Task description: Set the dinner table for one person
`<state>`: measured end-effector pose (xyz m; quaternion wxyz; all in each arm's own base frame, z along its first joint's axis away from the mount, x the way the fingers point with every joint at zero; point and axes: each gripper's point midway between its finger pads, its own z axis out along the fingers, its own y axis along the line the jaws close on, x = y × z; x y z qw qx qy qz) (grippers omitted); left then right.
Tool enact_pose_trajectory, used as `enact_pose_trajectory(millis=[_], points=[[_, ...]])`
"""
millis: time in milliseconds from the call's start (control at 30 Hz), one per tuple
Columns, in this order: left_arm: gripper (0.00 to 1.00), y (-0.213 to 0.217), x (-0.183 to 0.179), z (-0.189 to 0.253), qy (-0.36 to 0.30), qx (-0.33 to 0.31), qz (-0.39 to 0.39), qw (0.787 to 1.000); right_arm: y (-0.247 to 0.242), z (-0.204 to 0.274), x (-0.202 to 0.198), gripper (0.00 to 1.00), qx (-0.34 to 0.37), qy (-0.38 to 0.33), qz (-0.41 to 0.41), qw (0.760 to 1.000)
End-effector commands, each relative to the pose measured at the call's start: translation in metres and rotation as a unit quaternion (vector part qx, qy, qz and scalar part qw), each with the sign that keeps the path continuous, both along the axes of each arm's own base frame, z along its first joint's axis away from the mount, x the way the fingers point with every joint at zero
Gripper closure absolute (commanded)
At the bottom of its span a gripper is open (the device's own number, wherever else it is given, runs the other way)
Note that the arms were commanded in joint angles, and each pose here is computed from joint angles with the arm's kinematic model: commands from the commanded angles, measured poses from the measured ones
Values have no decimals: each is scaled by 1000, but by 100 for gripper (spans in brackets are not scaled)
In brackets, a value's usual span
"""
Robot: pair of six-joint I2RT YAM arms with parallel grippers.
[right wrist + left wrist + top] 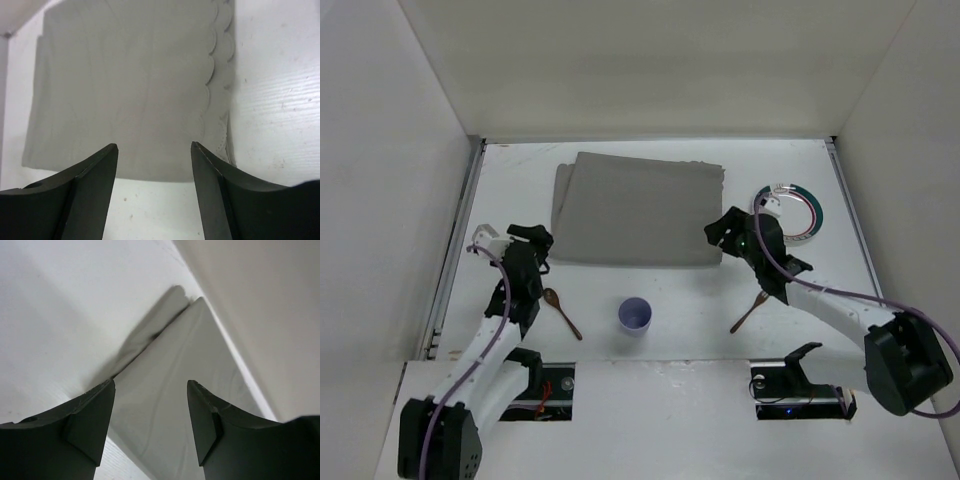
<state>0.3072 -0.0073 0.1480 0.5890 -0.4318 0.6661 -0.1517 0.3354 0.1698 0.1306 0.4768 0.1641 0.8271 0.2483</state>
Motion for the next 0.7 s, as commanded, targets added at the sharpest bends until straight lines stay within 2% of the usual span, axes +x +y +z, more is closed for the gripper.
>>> enact_pose_trajectory(millis=[0,233,400,467,533,600,667], points=[[43,3,7,-18,70,49,4,996,-12,-4,-3,32,-14,-1,-37,999],[43,-8,44,-48,130,74,-1,989,-1,-54,-18,27,-25,69,-28,997],[57,-9,42,-77,164,63,0,984,2,-75,-24,31,-35,97,-30,994],[65,-7,42,-85,171,50,-1,984,2,-82,-24,37,-39,107,-30,993],[76,-12,43,-92,177,33,-16,984,5,-85,-21,45,-39,110,-26,993],[84,-16,44,-99,182,20,-27,983,5,-85,-18,65,-36,110,-29,993],[90,-22,44,-104,186,11,-42,982,-4,-81,-16,78,-35,105,-44,993]])
